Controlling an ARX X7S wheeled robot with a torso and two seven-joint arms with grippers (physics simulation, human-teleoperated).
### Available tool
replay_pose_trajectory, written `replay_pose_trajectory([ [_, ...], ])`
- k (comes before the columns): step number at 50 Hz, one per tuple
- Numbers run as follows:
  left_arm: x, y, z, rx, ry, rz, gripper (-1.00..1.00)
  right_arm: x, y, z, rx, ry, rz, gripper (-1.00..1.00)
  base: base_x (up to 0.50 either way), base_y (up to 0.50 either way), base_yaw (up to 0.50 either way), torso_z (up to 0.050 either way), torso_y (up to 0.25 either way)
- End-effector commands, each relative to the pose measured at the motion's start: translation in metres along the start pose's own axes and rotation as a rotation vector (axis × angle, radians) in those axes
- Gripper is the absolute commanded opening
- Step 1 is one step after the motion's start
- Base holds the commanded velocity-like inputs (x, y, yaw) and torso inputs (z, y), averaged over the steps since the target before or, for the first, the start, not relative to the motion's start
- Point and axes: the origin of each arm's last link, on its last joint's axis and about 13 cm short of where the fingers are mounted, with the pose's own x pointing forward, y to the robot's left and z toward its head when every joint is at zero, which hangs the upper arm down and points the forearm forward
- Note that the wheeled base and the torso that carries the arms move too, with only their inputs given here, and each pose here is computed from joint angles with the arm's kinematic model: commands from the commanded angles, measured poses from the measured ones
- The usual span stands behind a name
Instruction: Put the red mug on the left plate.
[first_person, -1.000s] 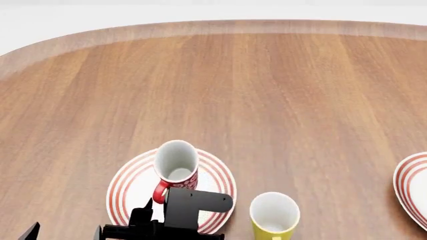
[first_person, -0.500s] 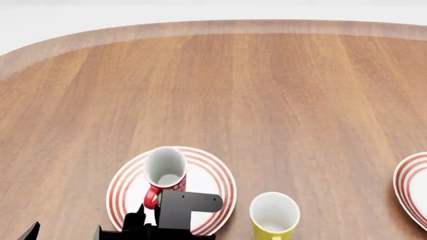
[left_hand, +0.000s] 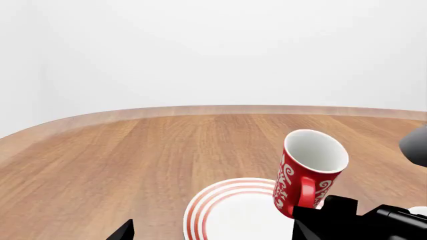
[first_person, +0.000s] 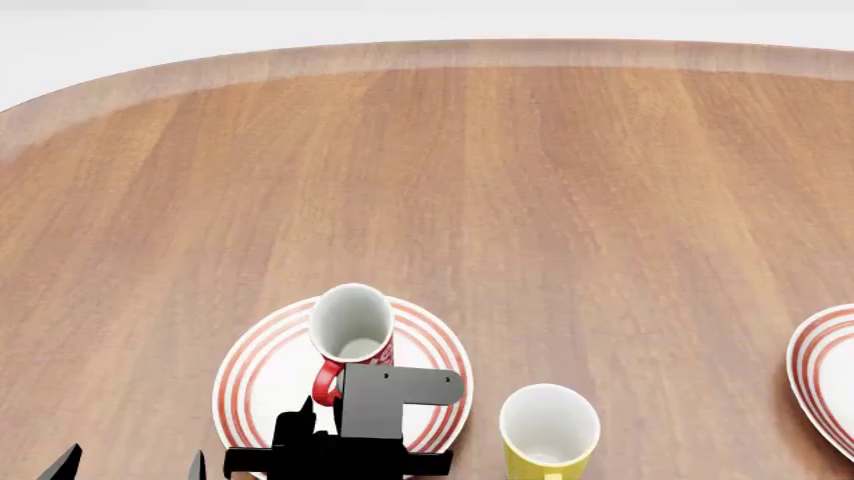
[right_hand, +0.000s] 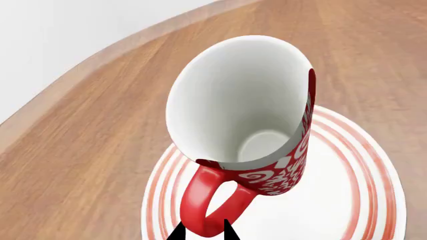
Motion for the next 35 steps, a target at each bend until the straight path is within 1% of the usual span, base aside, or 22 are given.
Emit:
replay_pose_trajectory([
  [1, 0.000, 0.000, 0.000, 0.000, -0.001, 0.000, 1.00, 0.003, -0.005, 0.004, -0.020, 0.038, 0.034, -1.00, 0.00, 0.00, 0.00, 0.000, 0.000],
  [14, 0.000, 0.000, 0.000, 0.003, 0.001, -0.001, 1.00, 0.005, -0.013, 0.003, -0.017, 0.086, 0.030, -1.00, 0.00, 0.00, 0.00, 0.000, 0.000],
  [25, 0.000, 0.000, 0.000, 0.002, 0.001, 0.000, 1.00, 0.005, -0.015, 0.003, -0.016, 0.101, 0.026, -1.00, 0.00, 0.00, 0.00, 0.000, 0.001],
  [35, 0.000, 0.000, 0.000, 0.001, 0.001, 0.000, 1.00, 0.006, -0.018, 0.005, -0.012, 0.144, 0.040, -1.00, 0.00, 0.00, 0.00, 0.000, 0.000],
])
